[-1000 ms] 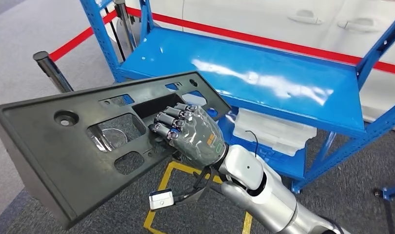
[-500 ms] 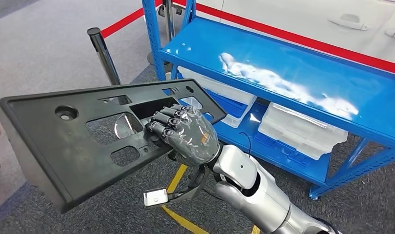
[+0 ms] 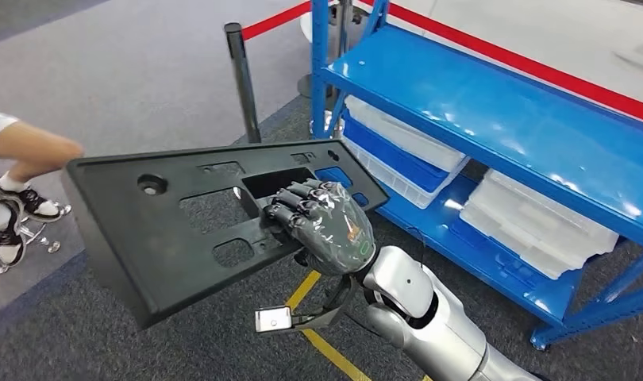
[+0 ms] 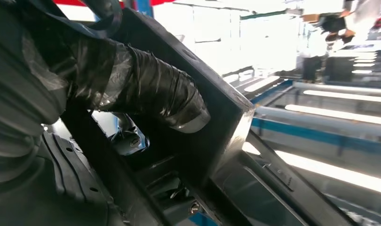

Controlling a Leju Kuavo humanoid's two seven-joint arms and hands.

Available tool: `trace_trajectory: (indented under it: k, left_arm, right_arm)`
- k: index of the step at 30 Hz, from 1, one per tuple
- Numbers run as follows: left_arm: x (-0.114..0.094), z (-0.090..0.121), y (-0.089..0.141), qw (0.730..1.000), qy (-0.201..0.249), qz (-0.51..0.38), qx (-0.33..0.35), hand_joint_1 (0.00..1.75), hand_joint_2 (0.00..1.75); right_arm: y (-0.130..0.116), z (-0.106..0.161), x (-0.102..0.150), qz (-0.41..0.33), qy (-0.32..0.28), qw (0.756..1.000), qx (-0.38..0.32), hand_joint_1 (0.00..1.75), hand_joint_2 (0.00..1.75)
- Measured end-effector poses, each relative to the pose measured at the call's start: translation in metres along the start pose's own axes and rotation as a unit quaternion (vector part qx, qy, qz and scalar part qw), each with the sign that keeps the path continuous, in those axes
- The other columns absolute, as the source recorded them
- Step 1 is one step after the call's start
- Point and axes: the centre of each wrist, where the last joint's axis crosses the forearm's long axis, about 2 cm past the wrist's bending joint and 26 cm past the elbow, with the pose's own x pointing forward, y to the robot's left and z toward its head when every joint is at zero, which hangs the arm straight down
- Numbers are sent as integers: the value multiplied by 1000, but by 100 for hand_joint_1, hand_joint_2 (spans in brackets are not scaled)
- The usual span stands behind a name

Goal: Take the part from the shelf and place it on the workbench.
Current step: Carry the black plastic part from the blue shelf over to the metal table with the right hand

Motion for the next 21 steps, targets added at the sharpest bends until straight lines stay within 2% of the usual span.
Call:
trace_trajectory:
  k: [9, 21]
  left_arm:
    - [-2, 0, -1, 1000, 3, 15, -11, 0, 175]
    - [-2, -1, -8, 1000, -1, 13, -19, 0, 175]
  right_arm:
    - [4, 11, -1, -12, 3, 1000, 14, 175, 175]
    - [3, 9, -3, -12, 2, 1000, 17, 175, 175]
